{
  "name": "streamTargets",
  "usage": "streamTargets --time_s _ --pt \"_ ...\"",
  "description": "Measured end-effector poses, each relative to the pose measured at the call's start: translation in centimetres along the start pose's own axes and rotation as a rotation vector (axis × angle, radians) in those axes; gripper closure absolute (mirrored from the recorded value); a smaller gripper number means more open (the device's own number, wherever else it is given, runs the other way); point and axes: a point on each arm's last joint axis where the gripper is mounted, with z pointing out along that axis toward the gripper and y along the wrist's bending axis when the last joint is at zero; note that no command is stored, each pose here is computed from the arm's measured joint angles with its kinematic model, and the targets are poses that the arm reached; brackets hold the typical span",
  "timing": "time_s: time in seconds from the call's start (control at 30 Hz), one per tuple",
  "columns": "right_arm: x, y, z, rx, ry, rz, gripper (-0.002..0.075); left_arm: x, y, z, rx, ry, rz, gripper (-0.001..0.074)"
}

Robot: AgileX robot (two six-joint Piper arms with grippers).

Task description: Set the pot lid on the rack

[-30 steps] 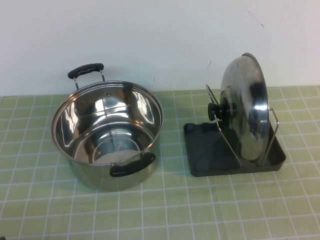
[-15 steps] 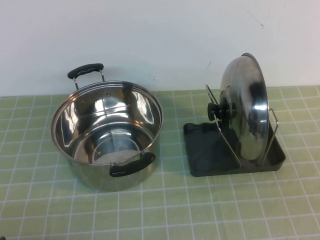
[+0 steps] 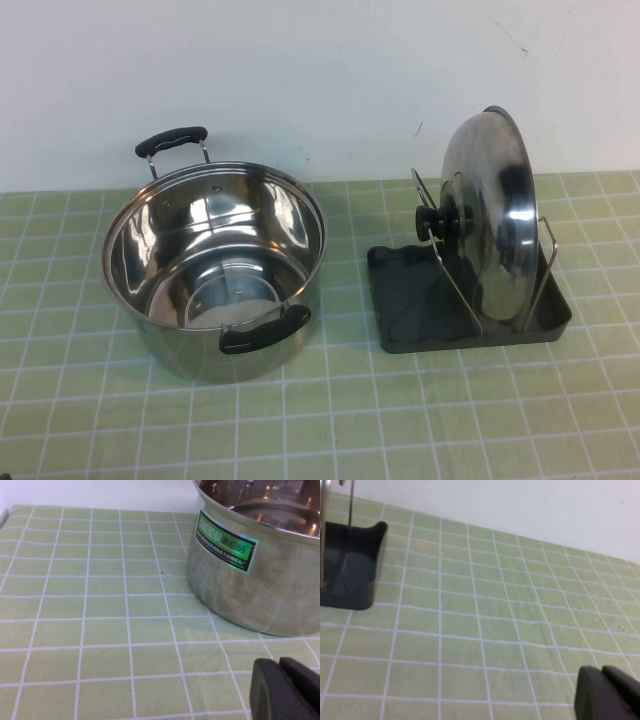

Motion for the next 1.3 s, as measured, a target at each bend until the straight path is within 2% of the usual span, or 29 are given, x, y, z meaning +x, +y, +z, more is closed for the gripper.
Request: streamTargets --time_s 0.17,0.3,0.73,1.3 --pt "2.1 0.3 -0.1 0.06 -0.04 0.021 0.0727 0.0 0.0 0.0 0.0 0.002 0.0 0.0737" --pt "2.7 0.4 -0.2 0.055 0.005 0.038 0.0727 0.0 0.0 0.0 0.0 0.001 -0.001 0.0737" --pt "2.8 0.5 -0.2 0.05 0.02 0.077 0.0727 0.0 0.0 0.0 0.001 -0.001 -0.001 0.0737" --pt "2.7 1.1 -0.2 -0.063 -0.001 0.166 0.0727 0.0 0.0 0.0 0.001 -0.001 -0.001 0.0737"
